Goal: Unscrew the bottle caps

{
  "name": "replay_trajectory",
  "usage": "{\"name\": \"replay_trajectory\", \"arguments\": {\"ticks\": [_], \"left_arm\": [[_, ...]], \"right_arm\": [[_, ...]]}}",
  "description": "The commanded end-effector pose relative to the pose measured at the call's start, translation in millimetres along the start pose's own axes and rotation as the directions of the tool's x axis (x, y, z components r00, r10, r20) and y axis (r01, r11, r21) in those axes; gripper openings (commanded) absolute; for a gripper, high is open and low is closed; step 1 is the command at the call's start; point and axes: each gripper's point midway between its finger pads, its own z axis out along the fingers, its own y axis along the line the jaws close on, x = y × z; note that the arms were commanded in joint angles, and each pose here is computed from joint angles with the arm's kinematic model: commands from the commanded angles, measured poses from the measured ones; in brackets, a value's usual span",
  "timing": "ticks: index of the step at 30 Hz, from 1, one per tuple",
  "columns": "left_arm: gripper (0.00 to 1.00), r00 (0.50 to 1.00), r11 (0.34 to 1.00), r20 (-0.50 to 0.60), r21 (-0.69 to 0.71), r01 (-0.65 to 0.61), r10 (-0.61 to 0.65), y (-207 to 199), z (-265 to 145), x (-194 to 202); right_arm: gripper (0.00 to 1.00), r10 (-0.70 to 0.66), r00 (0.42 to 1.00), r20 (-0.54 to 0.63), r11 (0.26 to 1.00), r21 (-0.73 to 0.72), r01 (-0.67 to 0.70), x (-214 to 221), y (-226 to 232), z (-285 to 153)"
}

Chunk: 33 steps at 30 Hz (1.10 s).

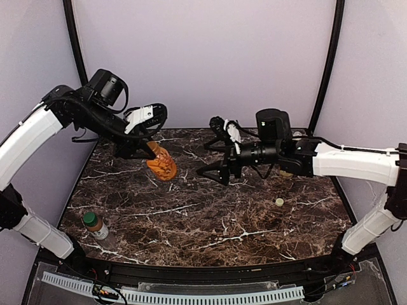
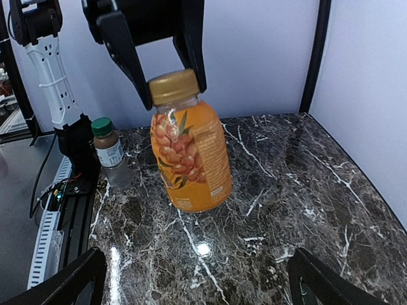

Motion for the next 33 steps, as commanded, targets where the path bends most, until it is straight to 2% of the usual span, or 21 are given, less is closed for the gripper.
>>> {"name": "replay_trajectory", "arguments": {"ticks": [1, 6, 11, 16, 22, 28, 32, 33], "left_arm": [[0.01, 0.997, 0.994, -0.044, 0.097, -0.051, 0.056, -35.9, -14.4, 6.8], [0.01, 0.998, 0.994, 0.030, 0.098, -0.054, 0.052, -40.5, -26.0, -17.3], [0.01, 0.997, 0.995, 0.065, 0.096, -0.041, 0.035, -37.9, -27.4, -28.5], [0.01, 0.997, 0.997, 0.072, 0.068, -0.040, 0.035, -33.0, -30.3, -31.1], [0.01, 0.996, 0.997, 0.087, 0.074, -0.023, 0.017, -33.3, -29.7, -35.2], [0.01, 0.995, 0.998, 0.097, 0.062, -0.020, 0.014, -30.4, -31.4, -38.6], [0.01, 0.995, 0.998, 0.099, 0.065, -0.017, 0.011, -30.8, -31.3, -39.2], [0.04, 0.995, 0.998, 0.101, 0.063, -0.016, 0.010, -30.2, -31.3, -39.6]], "right_arm": [[0.98, -0.124, 0.987, 0.106, 0.989, -0.068, 0.132, -29.3, 20.0, 32.6], [0.99, -0.102, 0.979, 0.178, 0.985, -0.122, 0.125, -47.3, 28.2, 59.2], [0.99, -0.076, 0.987, 0.140, 0.986, -0.138, 0.095, -32.9, 26.3, 83.0], [0.93, -0.038, 0.989, 0.146, 0.979, -0.193, 0.066, -23.0, 36.0, 85.9], [0.81, -0.019, 0.995, 0.102, 0.978, -0.206, 0.040, -10.6, 36.6, 97.2], [0.58, -0.025, 0.995, 0.097, 0.978, -0.204, 0.045, -8.8, 36.3, 97.3], [0.47, -0.025, 0.992, 0.121, 0.978, -0.205, 0.050, -15.3, 38.2, 92.3], [0.45, -0.024, 0.992, 0.128, 0.977, -0.205, 0.050, -17.9, 38.6, 91.0]]}}
